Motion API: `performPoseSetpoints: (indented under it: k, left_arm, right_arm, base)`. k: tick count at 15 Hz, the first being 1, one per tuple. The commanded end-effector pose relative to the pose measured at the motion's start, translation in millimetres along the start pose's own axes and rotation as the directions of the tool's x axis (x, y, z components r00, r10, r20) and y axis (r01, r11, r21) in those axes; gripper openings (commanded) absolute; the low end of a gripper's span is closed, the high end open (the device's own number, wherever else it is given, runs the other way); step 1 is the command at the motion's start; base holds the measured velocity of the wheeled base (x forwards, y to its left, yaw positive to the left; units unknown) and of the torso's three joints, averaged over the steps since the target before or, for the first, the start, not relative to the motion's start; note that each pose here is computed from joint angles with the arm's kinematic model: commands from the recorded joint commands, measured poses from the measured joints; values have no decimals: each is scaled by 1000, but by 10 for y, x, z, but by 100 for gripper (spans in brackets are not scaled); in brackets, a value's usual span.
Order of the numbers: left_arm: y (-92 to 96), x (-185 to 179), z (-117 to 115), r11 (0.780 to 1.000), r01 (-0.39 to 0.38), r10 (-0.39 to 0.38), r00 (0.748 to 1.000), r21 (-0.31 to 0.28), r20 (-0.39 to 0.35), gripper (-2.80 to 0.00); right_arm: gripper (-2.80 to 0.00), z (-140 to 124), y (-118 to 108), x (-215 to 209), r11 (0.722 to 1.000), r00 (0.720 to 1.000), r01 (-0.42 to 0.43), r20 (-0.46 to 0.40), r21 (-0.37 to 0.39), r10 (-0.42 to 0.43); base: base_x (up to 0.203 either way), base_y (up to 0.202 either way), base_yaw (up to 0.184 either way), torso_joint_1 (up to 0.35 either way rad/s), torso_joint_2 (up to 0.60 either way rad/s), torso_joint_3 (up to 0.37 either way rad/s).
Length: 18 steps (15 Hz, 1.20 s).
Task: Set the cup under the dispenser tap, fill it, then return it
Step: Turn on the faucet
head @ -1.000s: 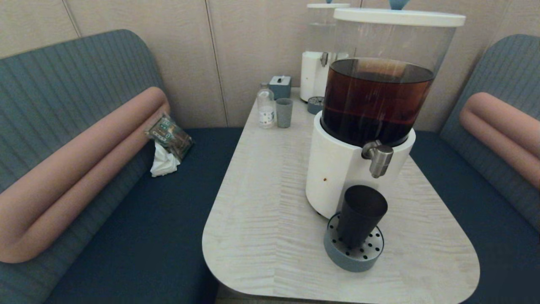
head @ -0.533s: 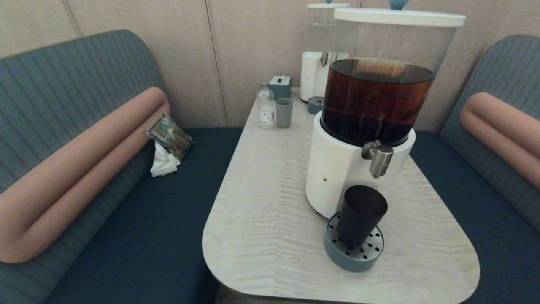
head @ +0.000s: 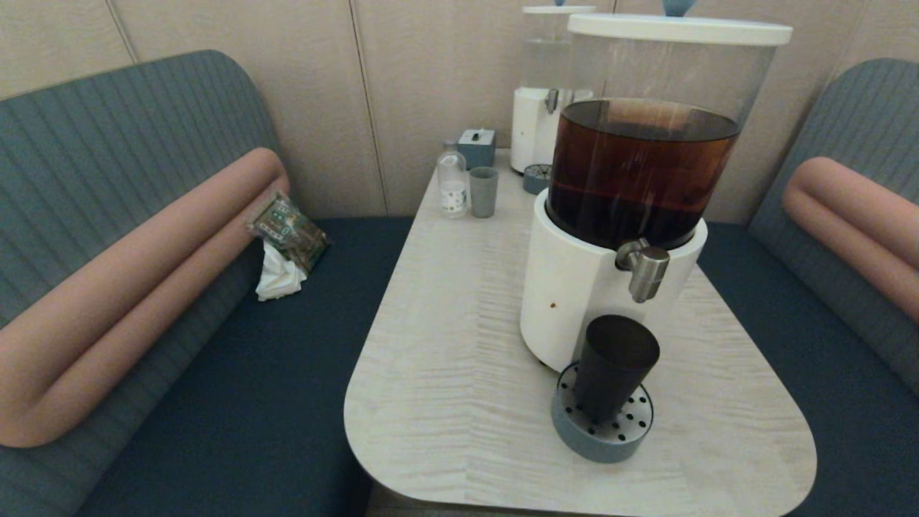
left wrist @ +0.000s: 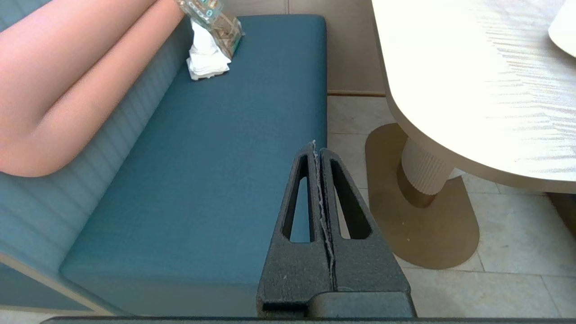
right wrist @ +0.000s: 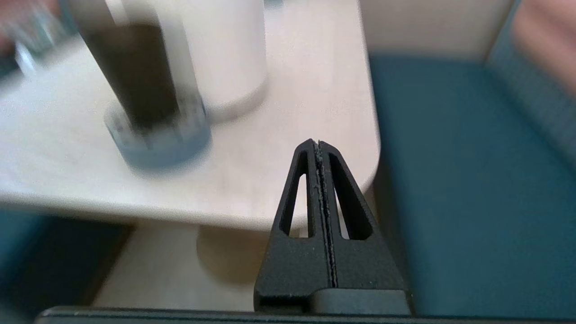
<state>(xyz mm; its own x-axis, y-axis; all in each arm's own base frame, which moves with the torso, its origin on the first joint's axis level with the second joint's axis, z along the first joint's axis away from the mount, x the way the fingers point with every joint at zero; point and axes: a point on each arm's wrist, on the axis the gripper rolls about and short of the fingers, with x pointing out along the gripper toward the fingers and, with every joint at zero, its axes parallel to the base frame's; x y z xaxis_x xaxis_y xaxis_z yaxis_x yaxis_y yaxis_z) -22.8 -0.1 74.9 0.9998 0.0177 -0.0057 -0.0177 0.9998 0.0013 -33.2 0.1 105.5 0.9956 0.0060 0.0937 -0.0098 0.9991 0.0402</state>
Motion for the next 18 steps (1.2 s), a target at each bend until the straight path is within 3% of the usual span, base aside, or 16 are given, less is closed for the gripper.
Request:
performPoseSetpoints:
  k: [1, 3, 5, 11, 15, 18]
  left_arm:
    - [0, 1, -1, 1000, -1, 1, 1000, 0, -2, -280]
    - [0, 2, -4, 1000, -1, 1, 1000, 0, -3, -280]
    - [0, 2, -4, 1000, -1, 1, 1000, 0, -3, -280]
    - [0, 1, 0, 1000, -1, 1, 1000, 0, -2, -280]
    - [0, 2, -4, 1000, -1, 1, 1000, 0, -3, -280]
    - [0, 2, -3, 1000, -1, 1, 1000, 0, -3, -280]
  right_arm:
    - [-280, 305, 14, -108, 1000, 996, -8, 86, -1, 8]
    - [-280, 741, 37, -263, 999, 989, -31, 146, -5, 32]
    - [-280, 1188, 59, -210, 998, 991, -56, 121, -4, 56]
    - [-280, 2553, 117, 651, 996, 994, -87, 70, 38, 84]
    - [-280, 2759, 143, 1246, 988, 984, -83, -144, 133, 103]
    - [-280, 2700, 207, 1441, 976, 926, -129, -331, 175, 181]
  base:
    - [0, 0, 0, 0, 0, 0]
    - [0, 0, 0, 0, 0, 0]
    - [0, 0, 0, 0, 0, 0]
    - [0, 0, 0, 0, 0, 0]
    - [0, 0, 0, 0, 0, 0]
    - [0, 0, 0, 0, 0, 0]
